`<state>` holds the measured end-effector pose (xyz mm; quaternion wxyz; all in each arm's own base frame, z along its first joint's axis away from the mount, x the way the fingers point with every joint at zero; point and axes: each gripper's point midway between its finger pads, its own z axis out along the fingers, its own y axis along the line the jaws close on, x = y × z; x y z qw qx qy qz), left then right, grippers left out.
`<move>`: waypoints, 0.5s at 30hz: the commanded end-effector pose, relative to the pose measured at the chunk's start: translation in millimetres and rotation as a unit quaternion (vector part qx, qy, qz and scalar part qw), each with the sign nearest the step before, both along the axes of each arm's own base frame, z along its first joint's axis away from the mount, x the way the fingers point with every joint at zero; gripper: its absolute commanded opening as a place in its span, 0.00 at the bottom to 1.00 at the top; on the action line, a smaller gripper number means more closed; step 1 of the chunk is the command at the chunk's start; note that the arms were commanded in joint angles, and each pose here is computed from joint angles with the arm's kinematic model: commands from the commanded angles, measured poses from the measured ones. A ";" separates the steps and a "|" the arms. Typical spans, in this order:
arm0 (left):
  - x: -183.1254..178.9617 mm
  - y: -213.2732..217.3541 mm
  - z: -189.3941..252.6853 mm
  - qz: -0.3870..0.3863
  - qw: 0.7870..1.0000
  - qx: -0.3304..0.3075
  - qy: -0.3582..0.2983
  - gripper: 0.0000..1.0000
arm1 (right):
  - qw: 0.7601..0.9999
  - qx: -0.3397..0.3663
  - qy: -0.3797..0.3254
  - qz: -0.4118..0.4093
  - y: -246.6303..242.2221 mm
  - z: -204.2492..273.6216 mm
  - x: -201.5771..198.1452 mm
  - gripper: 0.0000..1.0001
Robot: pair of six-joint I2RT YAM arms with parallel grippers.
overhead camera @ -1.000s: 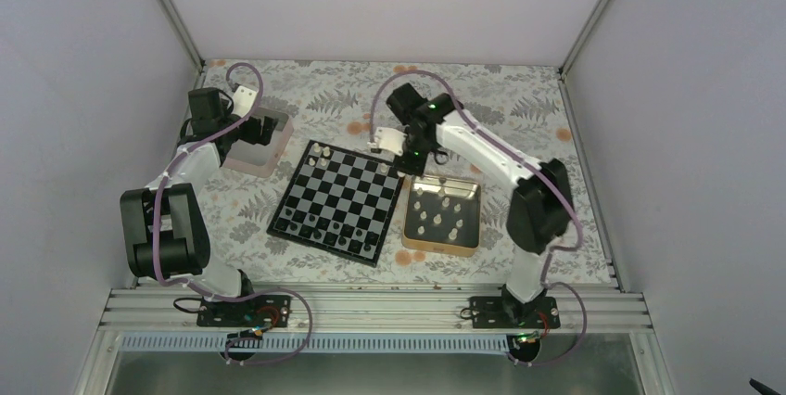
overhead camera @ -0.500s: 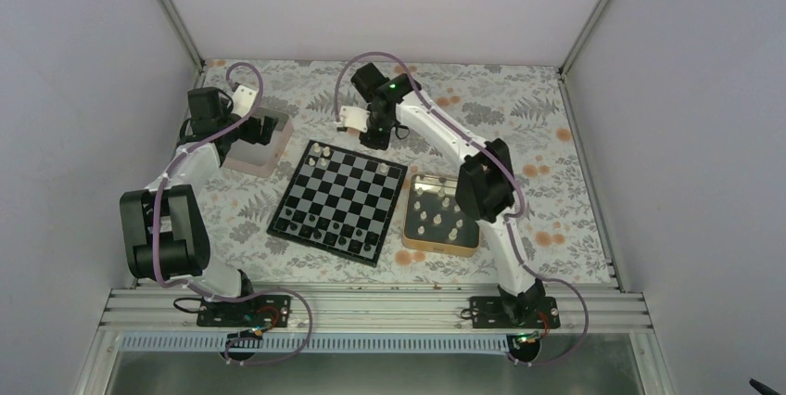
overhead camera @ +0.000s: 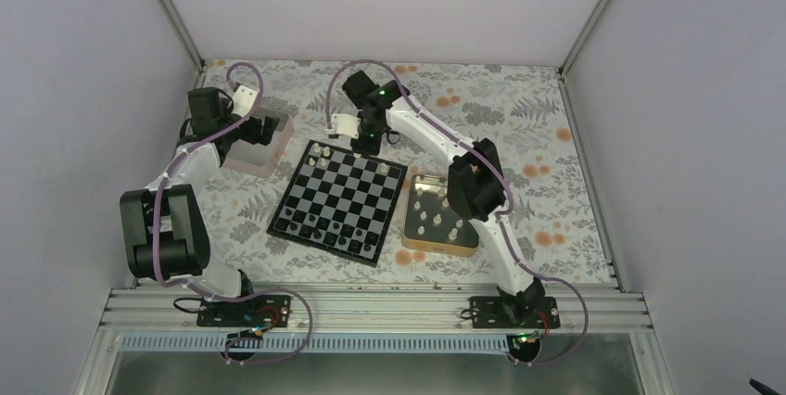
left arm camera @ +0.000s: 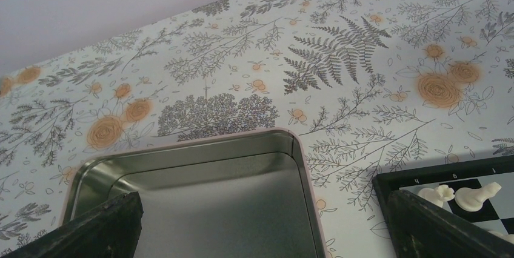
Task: Set up the chess pieces on the board
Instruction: Place the chess piece on the chessboard.
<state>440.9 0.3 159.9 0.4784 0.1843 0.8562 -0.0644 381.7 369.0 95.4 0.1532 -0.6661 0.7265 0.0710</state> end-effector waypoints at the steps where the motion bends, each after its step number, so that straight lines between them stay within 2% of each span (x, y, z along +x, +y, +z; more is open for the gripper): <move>1: 1.2 -1.7 -1.5 -0.013 1.000 -0.003 -0.005 1.00 | 0.999 0.030 -0.009 0.018 25.7 -3.4 1.6 0.08; 15: -0.2 -2.7 -1.1 -0.016 1.000 -0.004 -0.006 1.00 | 0.999 0.039 -0.018 0.018 40.3 -16.0 10.0 0.08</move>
